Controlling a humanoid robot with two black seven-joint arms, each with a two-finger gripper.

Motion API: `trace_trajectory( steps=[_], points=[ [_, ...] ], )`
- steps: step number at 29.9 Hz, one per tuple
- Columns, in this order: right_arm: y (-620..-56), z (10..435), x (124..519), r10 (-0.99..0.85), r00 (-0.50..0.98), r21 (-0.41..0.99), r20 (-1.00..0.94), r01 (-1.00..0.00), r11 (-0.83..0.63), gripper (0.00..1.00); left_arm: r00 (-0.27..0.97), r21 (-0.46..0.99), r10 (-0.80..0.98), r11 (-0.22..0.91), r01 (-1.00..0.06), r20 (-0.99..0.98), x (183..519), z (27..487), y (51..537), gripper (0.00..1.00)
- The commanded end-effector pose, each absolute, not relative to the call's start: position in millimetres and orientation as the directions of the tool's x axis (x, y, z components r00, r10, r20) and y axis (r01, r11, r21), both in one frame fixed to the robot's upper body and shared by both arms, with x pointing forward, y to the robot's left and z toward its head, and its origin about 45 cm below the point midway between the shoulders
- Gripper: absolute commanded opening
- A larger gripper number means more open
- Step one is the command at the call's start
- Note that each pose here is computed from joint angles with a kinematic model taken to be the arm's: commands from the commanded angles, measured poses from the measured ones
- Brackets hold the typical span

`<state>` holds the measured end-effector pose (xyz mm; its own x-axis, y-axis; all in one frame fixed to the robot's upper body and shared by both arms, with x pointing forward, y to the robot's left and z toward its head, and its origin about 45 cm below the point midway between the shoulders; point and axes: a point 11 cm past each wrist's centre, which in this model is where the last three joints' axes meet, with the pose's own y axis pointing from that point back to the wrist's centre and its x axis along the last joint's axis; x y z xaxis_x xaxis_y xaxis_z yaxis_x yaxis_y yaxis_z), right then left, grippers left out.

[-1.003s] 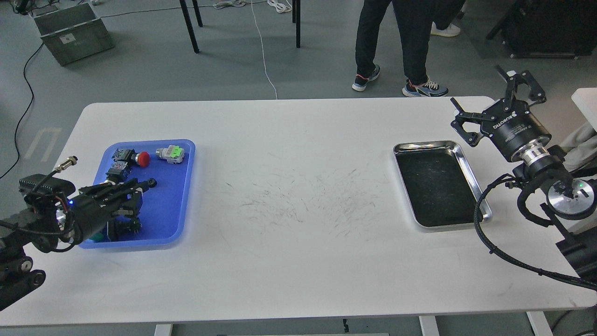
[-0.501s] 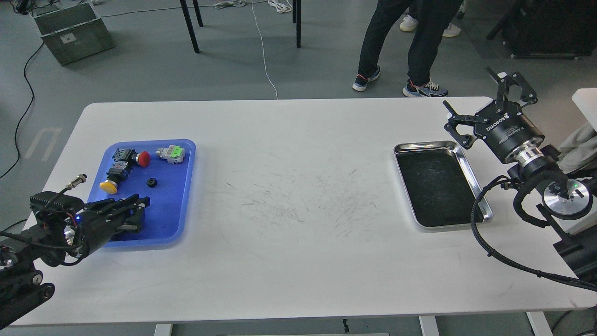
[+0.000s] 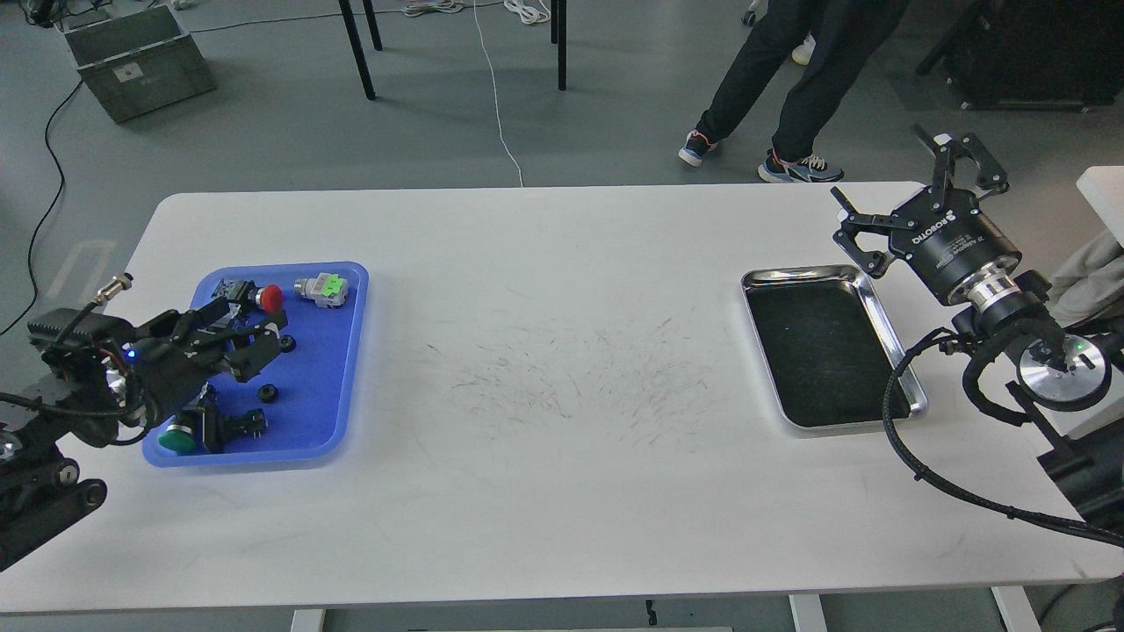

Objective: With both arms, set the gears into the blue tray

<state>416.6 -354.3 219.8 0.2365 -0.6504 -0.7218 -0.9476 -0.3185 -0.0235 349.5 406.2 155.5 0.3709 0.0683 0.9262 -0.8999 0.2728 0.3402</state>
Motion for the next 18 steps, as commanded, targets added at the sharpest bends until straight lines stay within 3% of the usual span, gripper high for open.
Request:
trace_trajectory(
  steps=[1, 5, 11, 14, 18],
  points=[
    [-353, 223, 418, -0.647, 0.242, -0.032, -0.723, -0.948, -0.318, 0.98, 0.247, 0.194, 0.247, 0.222, -0.956, 0.937, 386, 204, 406, 0.98],
    [-353, 232, 422, -0.644, 0.255, -0.052, -0.721, -0.947, -0.316, 0.98, 0.126, 0.046, 0.525, 0.162, -0.986, 0.842, 423, 253, 392, 0.98],
    [-354, 252, 425, -0.631, 0.288, -0.105, -0.721, -0.945, -0.31, 0.98, 0.001, -0.124, 0.842, 0.081, -0.989, 0.539, 477, 339, 360, 0.98],
    [-354, 257, 428, -0.635, 0.288, -0.108, -0.716, -0.946, -0.306, 0.99, 0.018, -0.083, 0.955, 0.044, -0.996, 0.295, 494, 333, 350, 0.98],
    [-353, 263, 430, -0.632, 0.299, -0.124, -0.715, -0.944, -0.306, 0.99, 0.052, -0.04, 0.985, 0.059, -0.997, 0.162, 500, 306, 334, 0.98]
  ],
)
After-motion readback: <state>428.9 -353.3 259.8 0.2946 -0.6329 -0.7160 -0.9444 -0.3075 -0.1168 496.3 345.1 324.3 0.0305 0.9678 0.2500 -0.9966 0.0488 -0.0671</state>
